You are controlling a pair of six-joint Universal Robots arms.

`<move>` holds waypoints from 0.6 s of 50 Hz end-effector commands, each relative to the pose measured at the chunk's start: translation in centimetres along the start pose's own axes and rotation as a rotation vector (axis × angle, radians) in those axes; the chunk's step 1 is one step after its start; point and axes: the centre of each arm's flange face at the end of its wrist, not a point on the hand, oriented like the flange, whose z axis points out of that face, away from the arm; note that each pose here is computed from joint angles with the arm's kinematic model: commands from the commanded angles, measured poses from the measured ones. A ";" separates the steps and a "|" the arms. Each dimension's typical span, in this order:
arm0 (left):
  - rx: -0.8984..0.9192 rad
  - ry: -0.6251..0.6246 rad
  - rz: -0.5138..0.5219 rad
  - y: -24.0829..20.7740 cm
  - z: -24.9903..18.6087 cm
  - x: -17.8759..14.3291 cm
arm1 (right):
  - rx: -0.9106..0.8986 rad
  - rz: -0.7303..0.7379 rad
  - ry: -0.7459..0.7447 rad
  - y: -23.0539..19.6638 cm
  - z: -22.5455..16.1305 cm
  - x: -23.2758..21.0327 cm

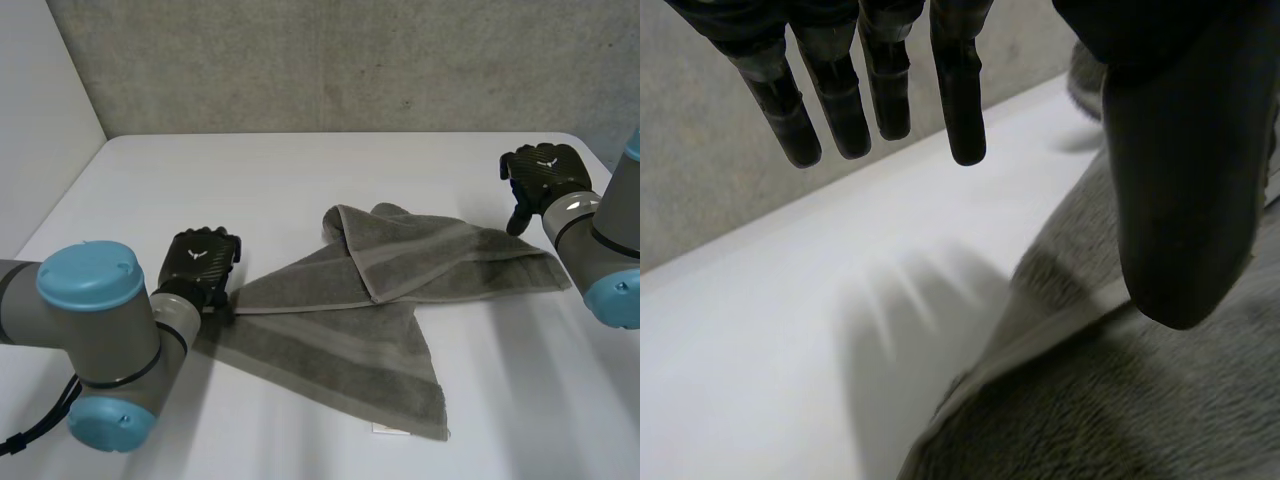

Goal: Fold the towel.

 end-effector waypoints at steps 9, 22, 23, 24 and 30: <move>-0.076 -0.018 0.152 2.5 1.6 -0.7 | -0.014 -0.005 -0.046 0.8 0.0 -1.4; -0.060 -0.137 0.142 1.4 1.6 -2.8 | -0.044 -0.093 -0.088 2.2 0.7 -2.1; -0.060 -0.137 0.142 1.4 1.6 -2.8 | -0.044 -0.093 -0.088 2.2 0.7 -2.1; -0.049 -0.149 0.141 1.1 1.5 -2.9 | -0.048 -0.109 -0.098 2.4 0.8 -2.2; -0.021 -0.164 0.138 0.6 1.1 -3.1 | -0.058 -0.153 -0.127 3.2 1.0 -2.7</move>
